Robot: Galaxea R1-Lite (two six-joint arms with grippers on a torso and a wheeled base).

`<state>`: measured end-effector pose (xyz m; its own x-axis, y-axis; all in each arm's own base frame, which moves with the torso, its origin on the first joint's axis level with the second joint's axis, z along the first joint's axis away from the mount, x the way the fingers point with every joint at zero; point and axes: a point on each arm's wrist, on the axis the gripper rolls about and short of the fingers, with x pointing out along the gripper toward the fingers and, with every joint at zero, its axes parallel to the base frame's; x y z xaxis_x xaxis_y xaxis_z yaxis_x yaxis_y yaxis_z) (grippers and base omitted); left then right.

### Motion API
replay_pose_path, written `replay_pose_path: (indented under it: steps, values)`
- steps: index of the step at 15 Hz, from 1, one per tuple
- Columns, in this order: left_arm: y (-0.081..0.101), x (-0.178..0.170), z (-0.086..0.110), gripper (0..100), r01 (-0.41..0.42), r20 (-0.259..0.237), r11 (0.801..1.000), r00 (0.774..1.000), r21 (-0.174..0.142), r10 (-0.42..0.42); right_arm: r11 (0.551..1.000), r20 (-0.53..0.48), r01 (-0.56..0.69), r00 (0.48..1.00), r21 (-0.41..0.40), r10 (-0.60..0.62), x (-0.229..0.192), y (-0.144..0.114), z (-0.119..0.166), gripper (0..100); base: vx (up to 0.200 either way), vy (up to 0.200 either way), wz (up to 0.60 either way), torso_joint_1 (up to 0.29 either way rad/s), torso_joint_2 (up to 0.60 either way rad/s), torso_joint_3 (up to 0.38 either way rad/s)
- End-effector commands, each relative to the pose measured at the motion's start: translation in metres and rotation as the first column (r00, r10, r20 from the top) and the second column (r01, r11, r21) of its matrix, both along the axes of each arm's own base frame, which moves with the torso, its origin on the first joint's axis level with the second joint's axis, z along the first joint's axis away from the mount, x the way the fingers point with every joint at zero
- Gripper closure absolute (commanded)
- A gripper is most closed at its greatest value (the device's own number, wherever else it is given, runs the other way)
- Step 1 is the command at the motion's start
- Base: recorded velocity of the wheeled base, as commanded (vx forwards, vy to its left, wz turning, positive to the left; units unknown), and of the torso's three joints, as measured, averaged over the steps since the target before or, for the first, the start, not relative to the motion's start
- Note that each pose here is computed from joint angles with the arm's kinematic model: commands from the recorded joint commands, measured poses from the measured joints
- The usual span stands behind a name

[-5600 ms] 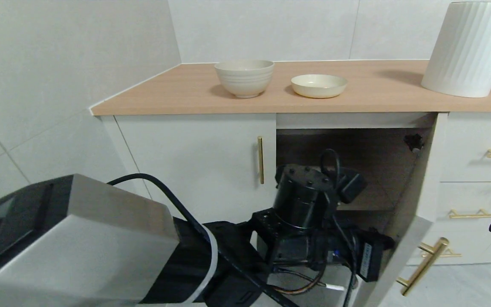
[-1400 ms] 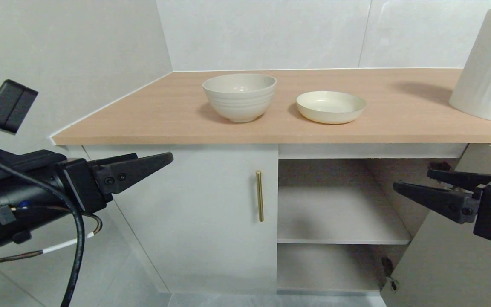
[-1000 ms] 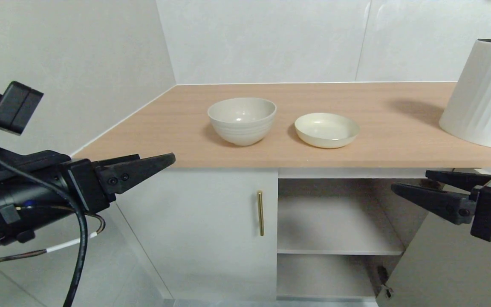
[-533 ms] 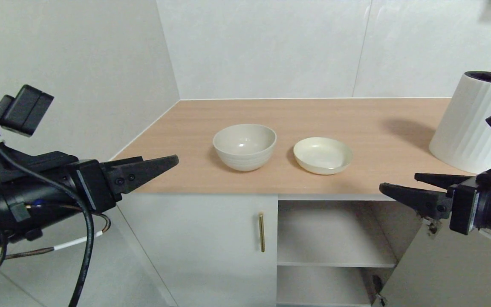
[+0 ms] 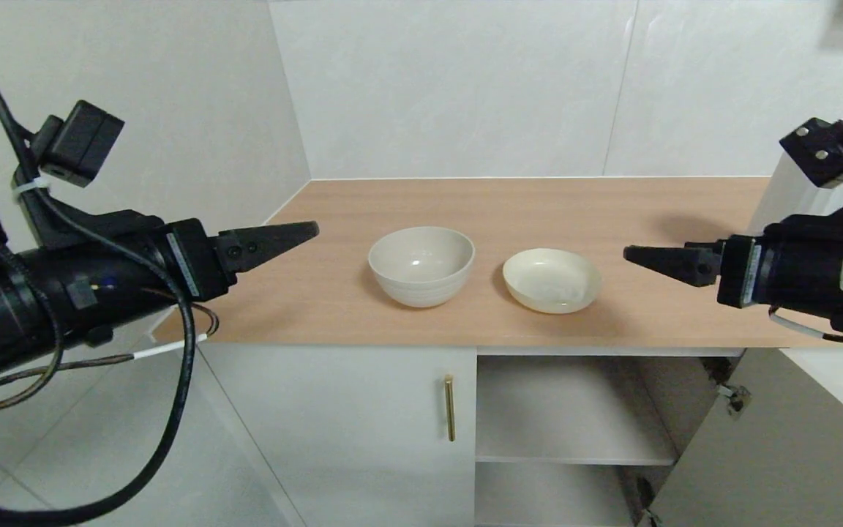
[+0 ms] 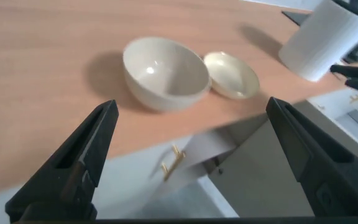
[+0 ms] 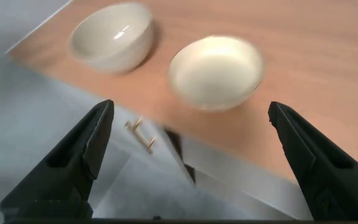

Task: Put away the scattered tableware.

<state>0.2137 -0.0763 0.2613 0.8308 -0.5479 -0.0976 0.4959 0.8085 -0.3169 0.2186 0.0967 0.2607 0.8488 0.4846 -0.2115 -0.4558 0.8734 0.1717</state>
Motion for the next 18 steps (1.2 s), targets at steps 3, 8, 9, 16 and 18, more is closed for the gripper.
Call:
replay_pose_path:
  steps: [3, 8, 9, 16, 18]
  values:
    - [-0.013, 0.036, 0.006, 0, 0.002, -0.074, 1.000, 0.997, 0.025, 0.000, 0.991, -0.182, 0.133, 0.975, 0.023, -0.127, 0.062, 0.011, 0.002, 0, 0.000, 0.000, 0.00, 0.000, 0.00, 0.000]
    - [-0.047, 0.082, -0.002, 0, -0.136, -0.337, 0.971, 0.921, 0.194, 0.196, 0.955, -0.204, 0.288, 0.933, -0.065, -0.296, 0.061, 0.021, -0.004, 0, 0.000, 0.000, 0.00, 0.000, 0.00, 0.000]
    - [-0.059, 0.094, -0.010, 0, -0.159, -0.343, 0.967, 0.913, 0.199, 0.221, 0.951, -0.196, 0.302, 0.930, -0.069, -0.310, 0.059, 0.022, -0.003, 0, 0.000, 0.000, 0.00, 0.000, 0.00, 0.000]
    - [-0.087, 0.137, -0.048, 0, -0.268, -0.342, 0.928, 0.873, 0.260, 0.348, 0.950, -0.193, 0.304, 0.931, -0.067, -0.311, 0.056, 0.021, -0.002, 0, 0.000, 0.000, 0.00, 0.000, 0.00, 0.000]
    - [-0.088, 0.141, -0.050, 0, -0.276, -0.337, 0.930, 0.875, 0.242, 0.348, 0.950, -0.191, 0.304, 0.931, -0.065, -0.311, 0.056, 0.021, -0.001, 0, 0.000, 0.000, 0.00, 0.000, 0.00, 0.000]
